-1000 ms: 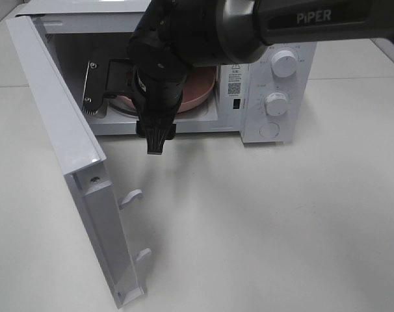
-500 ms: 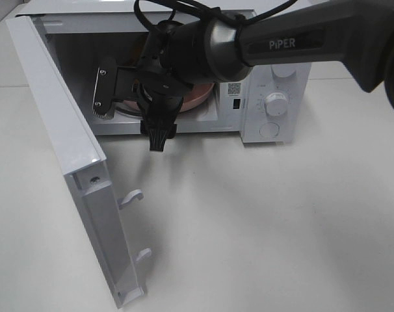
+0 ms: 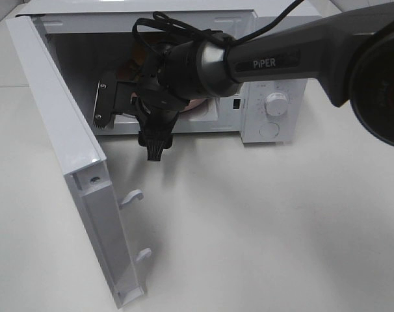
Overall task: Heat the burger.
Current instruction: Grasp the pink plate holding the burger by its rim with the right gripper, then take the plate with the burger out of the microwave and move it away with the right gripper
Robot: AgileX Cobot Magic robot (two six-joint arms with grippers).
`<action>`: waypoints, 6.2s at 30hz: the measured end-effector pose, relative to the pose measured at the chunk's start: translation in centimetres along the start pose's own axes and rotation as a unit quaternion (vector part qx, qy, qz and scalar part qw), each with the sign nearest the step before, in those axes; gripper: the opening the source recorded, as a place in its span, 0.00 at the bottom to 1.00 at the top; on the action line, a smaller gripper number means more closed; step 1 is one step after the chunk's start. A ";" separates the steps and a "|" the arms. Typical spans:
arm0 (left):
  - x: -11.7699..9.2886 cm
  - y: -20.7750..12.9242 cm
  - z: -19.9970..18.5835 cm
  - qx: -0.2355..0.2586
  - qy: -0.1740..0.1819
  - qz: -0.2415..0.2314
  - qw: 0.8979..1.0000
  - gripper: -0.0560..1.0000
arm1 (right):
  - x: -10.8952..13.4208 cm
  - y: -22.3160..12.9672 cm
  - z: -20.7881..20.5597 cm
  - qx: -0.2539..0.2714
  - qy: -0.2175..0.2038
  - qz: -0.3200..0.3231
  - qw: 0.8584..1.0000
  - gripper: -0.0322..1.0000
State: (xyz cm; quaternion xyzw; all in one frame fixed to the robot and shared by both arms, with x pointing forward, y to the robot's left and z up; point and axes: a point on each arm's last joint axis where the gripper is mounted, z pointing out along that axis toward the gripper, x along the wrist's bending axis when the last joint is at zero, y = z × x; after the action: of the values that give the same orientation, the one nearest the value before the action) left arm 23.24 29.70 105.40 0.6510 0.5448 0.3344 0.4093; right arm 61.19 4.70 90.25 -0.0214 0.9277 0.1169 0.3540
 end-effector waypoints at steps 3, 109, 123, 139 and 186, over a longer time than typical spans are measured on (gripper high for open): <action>0.0 0.0 0.0 0.000 0.000 0.000 1.000 0.05 | 0.1 0.0 0.1 -0.002 0.001 0.000 1.000 0.71; 0.0 0.0 0.0 0.000 0.000 0.000 1.000 0.05 | 4.7 -7.3 -12.6 -0.060 0.036 -0.174 0.982 0.13; 0.0 0.0 0.0 0.000 0.000 0.000 1.000 0.05 | 7.5 -11.3 -16.8 -0.040 0.050 -0.203 0.977 0.13; 0.0 0.0 0.0 0.000 0.000 0.000 1.000 0.05 | 9.9 -15.4 -21.3 -0.013 0.050 -0.175 0.983 0.13; 0.0 0.0 0.0 0.000 0.000 0.000 1.000 0.05 | 10.3 -21.5 -15.8 0.265 0.067 0.319 0.907 0.13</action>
State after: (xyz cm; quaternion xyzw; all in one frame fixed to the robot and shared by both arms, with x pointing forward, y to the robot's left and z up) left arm 23.24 29.70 105.40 0.6510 0.5448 0.3344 0.4093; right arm 45.79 -19.40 90.54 0.3628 0.9032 -0.0278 0.2278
